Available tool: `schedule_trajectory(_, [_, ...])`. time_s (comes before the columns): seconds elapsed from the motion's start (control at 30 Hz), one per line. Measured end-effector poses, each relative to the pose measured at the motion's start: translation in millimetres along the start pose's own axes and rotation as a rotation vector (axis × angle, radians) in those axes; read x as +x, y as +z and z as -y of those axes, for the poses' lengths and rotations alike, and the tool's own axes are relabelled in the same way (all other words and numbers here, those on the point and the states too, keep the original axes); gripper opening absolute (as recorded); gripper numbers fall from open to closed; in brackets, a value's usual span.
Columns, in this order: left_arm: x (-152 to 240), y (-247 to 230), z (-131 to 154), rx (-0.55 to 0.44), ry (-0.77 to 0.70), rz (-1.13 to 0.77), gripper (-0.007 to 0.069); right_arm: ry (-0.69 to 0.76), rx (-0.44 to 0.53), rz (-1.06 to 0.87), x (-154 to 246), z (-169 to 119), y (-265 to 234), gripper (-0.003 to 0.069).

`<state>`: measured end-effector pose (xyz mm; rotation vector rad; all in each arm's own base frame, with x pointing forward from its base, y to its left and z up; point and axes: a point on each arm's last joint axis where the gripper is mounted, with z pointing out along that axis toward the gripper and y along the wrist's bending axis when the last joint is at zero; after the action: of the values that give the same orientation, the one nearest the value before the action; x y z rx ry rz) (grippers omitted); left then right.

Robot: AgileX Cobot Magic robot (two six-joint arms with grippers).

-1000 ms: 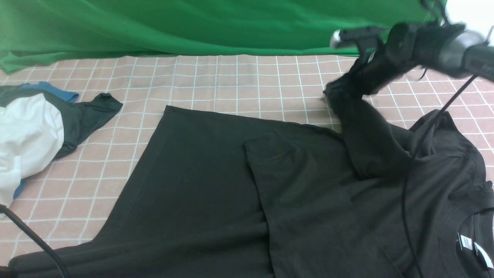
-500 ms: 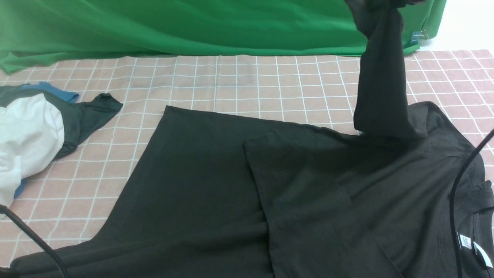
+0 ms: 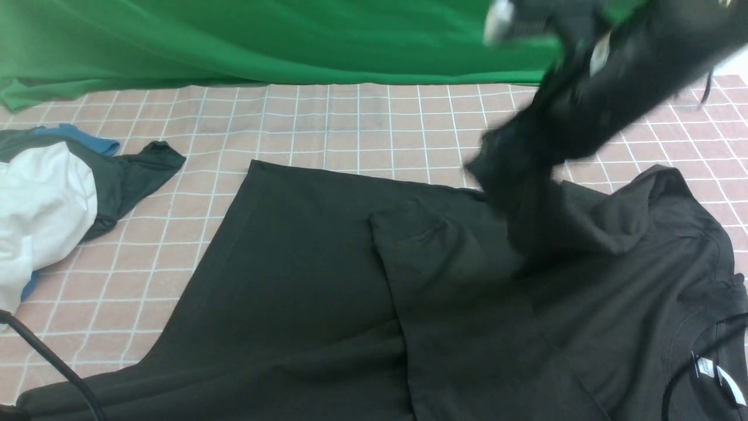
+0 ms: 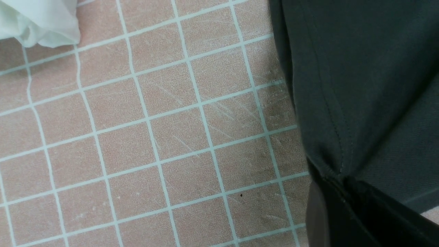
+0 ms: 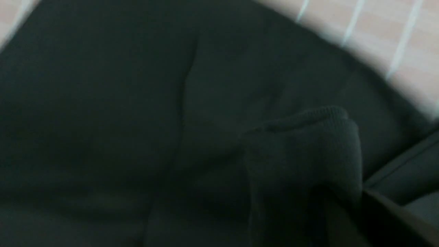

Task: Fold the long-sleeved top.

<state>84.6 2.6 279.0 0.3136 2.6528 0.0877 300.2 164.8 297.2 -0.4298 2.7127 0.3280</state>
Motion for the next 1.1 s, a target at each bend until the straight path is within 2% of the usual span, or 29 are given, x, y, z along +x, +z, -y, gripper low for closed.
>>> schedule_trajectory(0.13, [0,0,0,0.005,-0.002,0.001,0.0035,-0.004,-0.010,-0.088,26,-18,12,0.0144])
schedule_trajectory(0.33, [-1,0,1,0.009,-0.005,0.010,0.0035,-0.154,-0.025,-0.281,75,-61,26,0.0375])
schedule_trajectory(0.47, [-1,0,2,0.020,-0.010,0.014,0.0035,-0.244,-0.045,-0.260,81,-78,21,0.0435])
schedule_trajectory(0.57, [-1,0,2,0.026,-0.013,0.016,0.0035,-0.270,-0.013,-0.203,75,-77,18,0.0443])
schedule_trajectory(0.7, [-2,0,3,0.028,-0.014,0.019,0.0035,-0.274,0.159,-0.091,56,-54,15,0.0445])
schedule_trajectory(0.8, [-2,0,3,0.028,-0.014,0.019,0.0035,-0.227,0.186,-0.093,53,-41,19,0.0444])
schedule_trajectory(0.9, [-2,0,3,0.029,-0.014,0.019,0.0035,-0.191,0.146,-0.154,61,-33,30,0.0407])
schedule_trajectory(0.97, [-2,0,3,0.029,-0.014,0.019,0.0035,-0.191,0.055,-0.191,75,-40,42,0.0354])
schedule_trajectory(1.1, [-2,0,3,0.028,-0.015,0.026,0.0035,-0.231,-0.010,-0.141,84,-52,54,0.0277])
